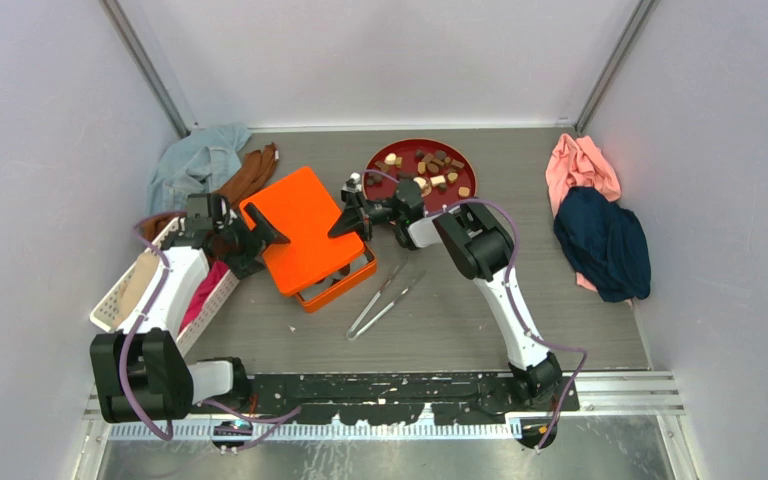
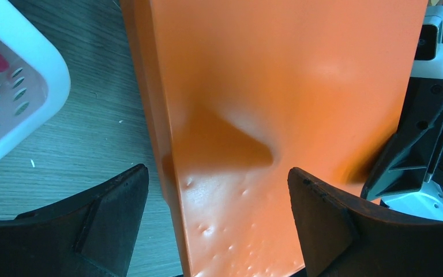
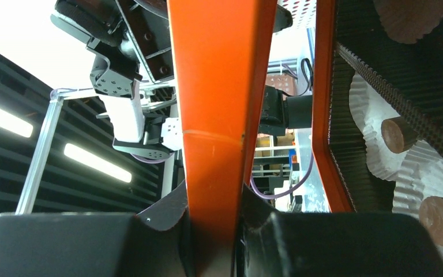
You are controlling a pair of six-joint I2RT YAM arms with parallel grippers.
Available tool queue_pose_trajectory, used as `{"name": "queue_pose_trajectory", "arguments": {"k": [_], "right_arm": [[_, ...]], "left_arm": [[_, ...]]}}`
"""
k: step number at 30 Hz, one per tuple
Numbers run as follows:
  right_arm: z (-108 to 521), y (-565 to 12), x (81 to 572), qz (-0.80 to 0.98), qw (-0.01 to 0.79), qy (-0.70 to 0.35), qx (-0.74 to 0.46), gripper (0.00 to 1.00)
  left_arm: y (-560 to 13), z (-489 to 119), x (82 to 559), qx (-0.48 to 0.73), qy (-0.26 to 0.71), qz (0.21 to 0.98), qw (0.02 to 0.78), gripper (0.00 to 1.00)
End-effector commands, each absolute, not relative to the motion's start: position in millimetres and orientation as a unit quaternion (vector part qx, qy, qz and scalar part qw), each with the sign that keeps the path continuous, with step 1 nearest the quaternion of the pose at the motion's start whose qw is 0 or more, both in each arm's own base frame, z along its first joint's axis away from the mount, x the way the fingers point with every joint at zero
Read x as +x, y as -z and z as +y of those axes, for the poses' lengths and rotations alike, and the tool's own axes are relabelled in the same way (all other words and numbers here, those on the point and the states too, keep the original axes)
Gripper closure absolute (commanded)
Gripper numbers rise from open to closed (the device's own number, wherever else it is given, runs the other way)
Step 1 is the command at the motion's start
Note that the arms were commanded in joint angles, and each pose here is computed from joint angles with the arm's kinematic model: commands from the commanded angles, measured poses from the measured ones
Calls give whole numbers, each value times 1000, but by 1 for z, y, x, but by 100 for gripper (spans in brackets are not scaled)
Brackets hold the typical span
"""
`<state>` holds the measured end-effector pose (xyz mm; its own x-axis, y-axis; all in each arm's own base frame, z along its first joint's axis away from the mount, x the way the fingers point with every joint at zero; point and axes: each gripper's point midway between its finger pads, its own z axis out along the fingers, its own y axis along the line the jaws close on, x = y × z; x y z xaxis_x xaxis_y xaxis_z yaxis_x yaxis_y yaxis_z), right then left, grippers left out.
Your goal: Pack the chocolate
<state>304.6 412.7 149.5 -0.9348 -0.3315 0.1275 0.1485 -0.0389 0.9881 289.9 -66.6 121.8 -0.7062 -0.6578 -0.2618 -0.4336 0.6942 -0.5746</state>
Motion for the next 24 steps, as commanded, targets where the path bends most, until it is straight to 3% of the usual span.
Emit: {"name": "queue_pose_trajectory", "arguments": {"k": [1,14,24], "right_arm": [[410,-168,308,-652,114,742,105,99],[402,-165,309,-656,109,741,96,57],[393,-165,312,-658,102,741,86,46]], "left_arm": [[-128,-68,303,-299,262,882,252,10],[-114,-72,301,-301,269,884,234,11],[-110,-74,302,-301,276,884,229,11]]}}
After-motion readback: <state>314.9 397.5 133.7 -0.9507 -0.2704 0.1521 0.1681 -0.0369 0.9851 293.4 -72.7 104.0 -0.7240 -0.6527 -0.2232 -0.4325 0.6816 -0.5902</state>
